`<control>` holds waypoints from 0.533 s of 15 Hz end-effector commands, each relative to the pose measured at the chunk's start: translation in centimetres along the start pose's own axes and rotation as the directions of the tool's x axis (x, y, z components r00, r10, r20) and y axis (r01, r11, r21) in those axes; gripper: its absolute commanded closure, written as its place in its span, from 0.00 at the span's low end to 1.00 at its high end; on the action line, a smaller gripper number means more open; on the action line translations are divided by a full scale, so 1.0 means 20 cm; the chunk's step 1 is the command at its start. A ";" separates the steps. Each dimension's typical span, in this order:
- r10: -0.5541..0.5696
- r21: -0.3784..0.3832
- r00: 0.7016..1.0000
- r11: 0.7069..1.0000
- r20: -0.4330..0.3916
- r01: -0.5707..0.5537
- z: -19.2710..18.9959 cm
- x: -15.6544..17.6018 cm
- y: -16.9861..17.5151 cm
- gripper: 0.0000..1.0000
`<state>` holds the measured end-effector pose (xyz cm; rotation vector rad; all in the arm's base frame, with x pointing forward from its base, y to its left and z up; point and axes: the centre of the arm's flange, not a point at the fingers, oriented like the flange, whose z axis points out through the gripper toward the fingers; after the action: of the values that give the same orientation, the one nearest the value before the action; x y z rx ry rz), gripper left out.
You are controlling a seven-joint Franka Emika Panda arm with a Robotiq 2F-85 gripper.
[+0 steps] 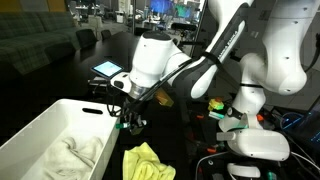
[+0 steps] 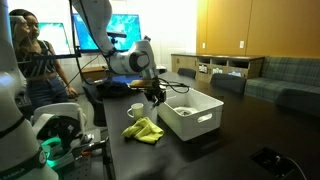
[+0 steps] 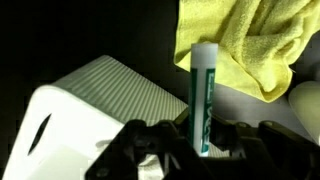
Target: Pick up the marker pen and small tape from the table and put them in the white cup. Pick up the towels from the table and put them in the container.
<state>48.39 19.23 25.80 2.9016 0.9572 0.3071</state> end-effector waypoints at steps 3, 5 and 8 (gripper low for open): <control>-0.048 0.011 0.998 0.999 -0.033 0.048 -0.09 0.24 -0.14 0.91; -0.069 0.014 0.996 0.997 -0.056 0.070 -0.09 0.31 -0.17 0.91; -0.087 0.008 0.993 0.996 -0.078 0.088 -0.06 0.39 -0.20 0.91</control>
<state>50.00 25.27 28.18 2.8756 1.0766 0.3855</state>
